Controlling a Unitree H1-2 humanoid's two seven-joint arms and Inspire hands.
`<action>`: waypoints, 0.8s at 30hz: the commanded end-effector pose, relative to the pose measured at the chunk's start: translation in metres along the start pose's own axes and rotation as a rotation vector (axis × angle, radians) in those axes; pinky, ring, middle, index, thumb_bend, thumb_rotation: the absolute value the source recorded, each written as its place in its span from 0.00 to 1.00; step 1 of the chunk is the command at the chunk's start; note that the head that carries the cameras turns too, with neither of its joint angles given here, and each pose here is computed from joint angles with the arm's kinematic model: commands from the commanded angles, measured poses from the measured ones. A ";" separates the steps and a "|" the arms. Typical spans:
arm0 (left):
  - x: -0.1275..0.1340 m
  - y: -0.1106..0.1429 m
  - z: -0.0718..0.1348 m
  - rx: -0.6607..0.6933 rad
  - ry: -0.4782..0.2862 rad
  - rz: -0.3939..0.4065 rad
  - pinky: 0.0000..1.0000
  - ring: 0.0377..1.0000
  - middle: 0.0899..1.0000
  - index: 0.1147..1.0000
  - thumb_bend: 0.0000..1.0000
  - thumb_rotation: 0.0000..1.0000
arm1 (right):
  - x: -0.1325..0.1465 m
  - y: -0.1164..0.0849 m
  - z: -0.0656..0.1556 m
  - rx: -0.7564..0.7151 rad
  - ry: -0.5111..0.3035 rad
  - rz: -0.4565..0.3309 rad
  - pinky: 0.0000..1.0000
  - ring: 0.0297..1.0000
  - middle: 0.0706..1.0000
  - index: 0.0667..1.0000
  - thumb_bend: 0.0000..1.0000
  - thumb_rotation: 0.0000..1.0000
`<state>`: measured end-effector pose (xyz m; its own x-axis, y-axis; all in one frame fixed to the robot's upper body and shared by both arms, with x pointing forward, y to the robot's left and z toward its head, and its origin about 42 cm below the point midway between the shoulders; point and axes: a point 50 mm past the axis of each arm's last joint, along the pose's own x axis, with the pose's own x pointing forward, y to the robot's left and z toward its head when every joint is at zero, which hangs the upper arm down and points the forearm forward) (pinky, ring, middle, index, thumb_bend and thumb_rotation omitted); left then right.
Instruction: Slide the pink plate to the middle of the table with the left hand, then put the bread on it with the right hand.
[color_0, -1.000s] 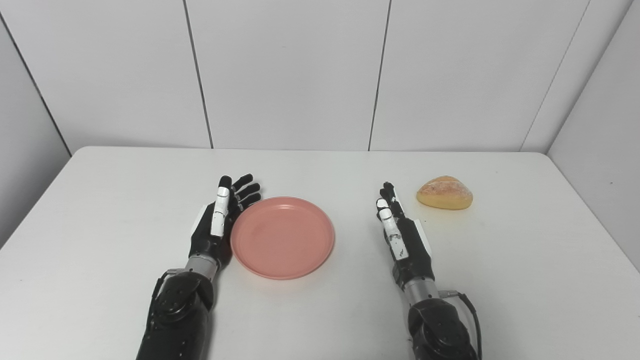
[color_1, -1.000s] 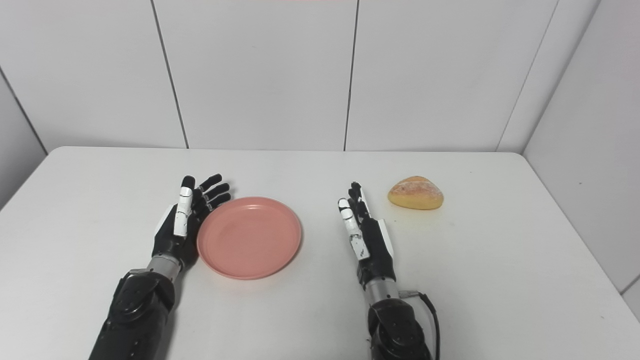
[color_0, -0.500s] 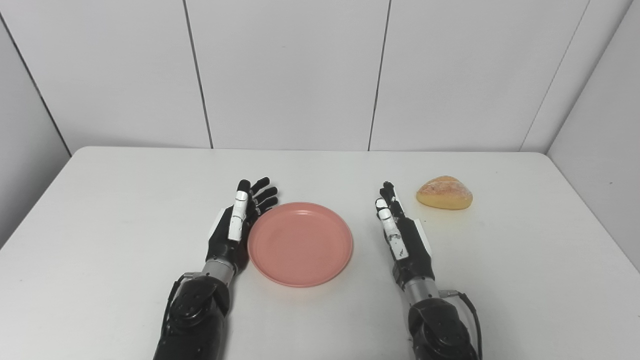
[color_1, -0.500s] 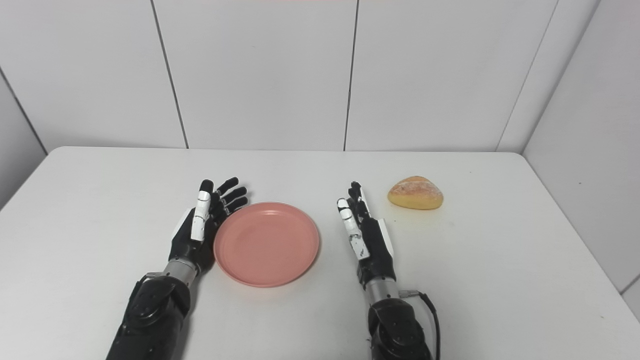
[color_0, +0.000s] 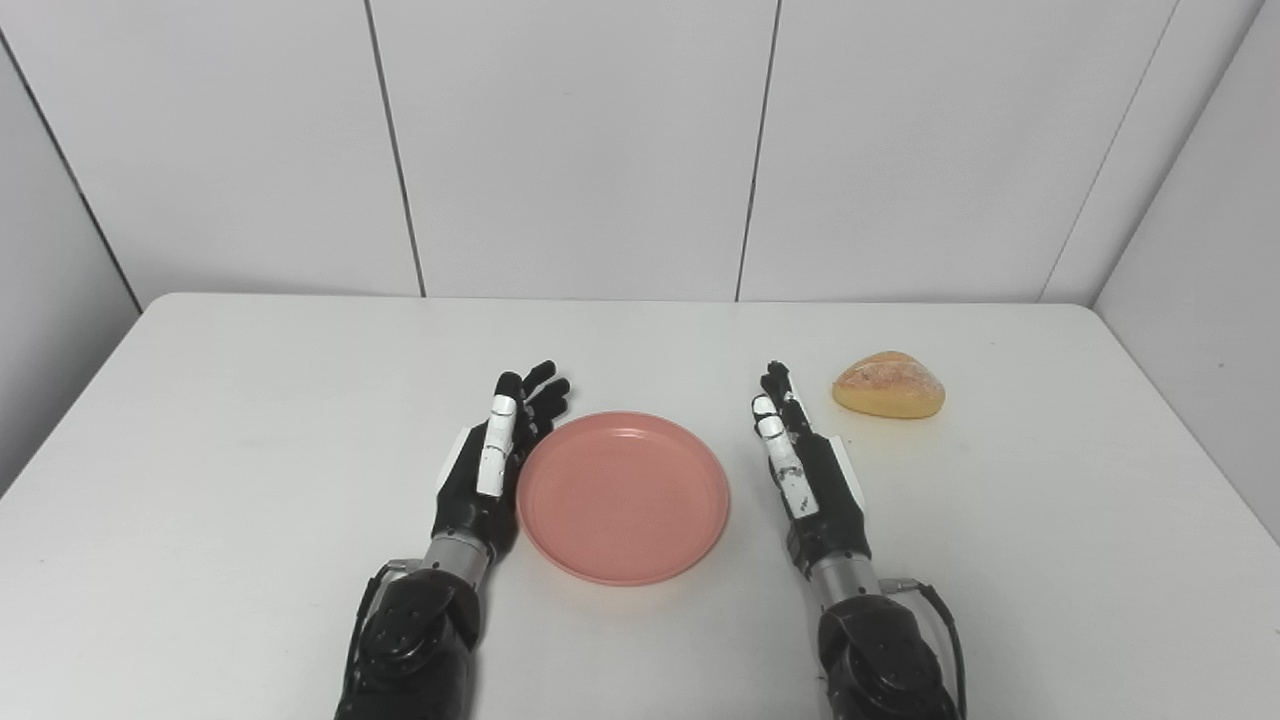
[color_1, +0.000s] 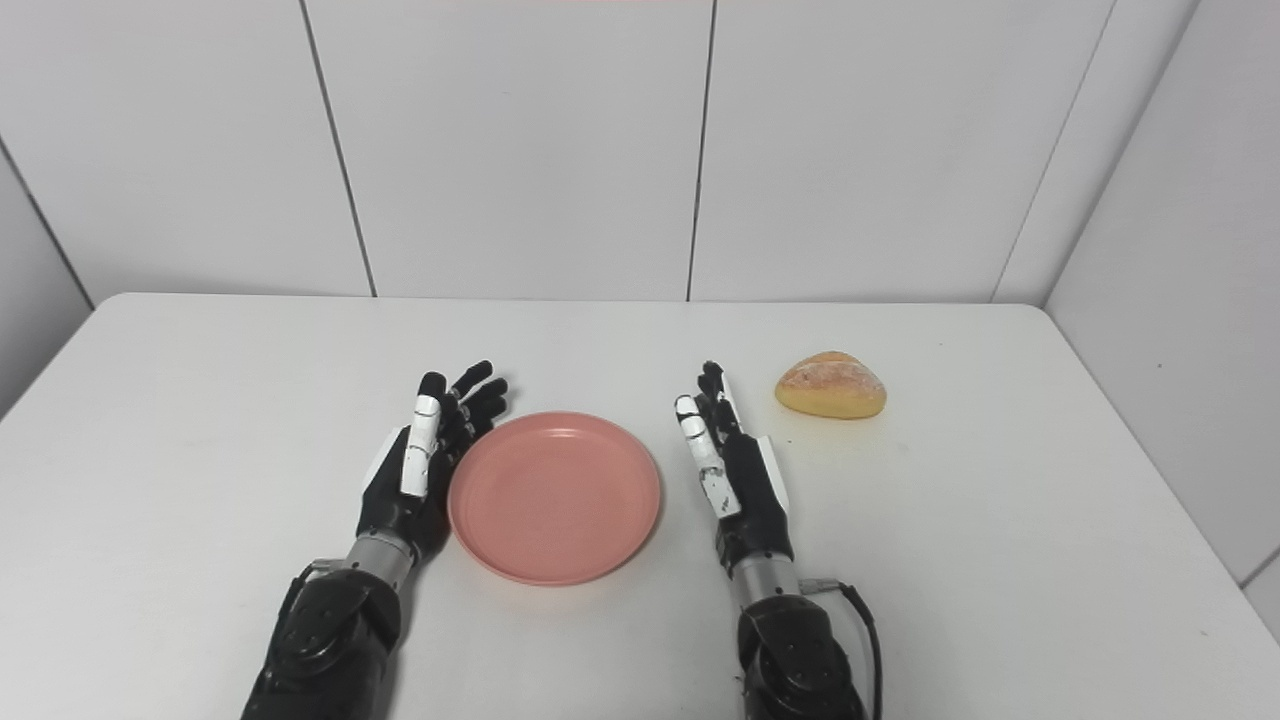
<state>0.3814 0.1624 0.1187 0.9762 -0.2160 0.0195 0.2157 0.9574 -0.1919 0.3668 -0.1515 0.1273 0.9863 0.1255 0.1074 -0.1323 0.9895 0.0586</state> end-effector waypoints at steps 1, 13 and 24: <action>0.006 -0.010 0.016 0.005 -0.052 -0.034 1.00 0.96 0.92 0.88 0.77 1.00 | 0.011 0.004 0.020 -0.008 -0.072 0.017 1.00 1.00 1.00 1.00 0.68 0.89; 0.001 -0.002 0.016 0.044 -0.063 -0.030 1.00 1.00 1.00 0.98 0.72 1.00 | 0.011 0.002 0.019 -0.002 -0.076 0.017 1.00 1.00 1.00 0.99 0.69 0.89; 0.001 0.008 0.015 0.144 -0.135 0.017 1.00 1.00 1.00 1.00 0.73 1.00 | 0.010 -0.001 0.021 -0.020 -0.102 0.013 1.00 1.00 1.00 0.99 0.67 0.89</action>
<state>0.3757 0.1731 0.1132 0.9808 -0.1867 0.0559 0.1906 0.9788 -0.0747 0.3670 -0.1541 0.1282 0.9859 0.1249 0.1116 -0.1315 0.9899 0.0536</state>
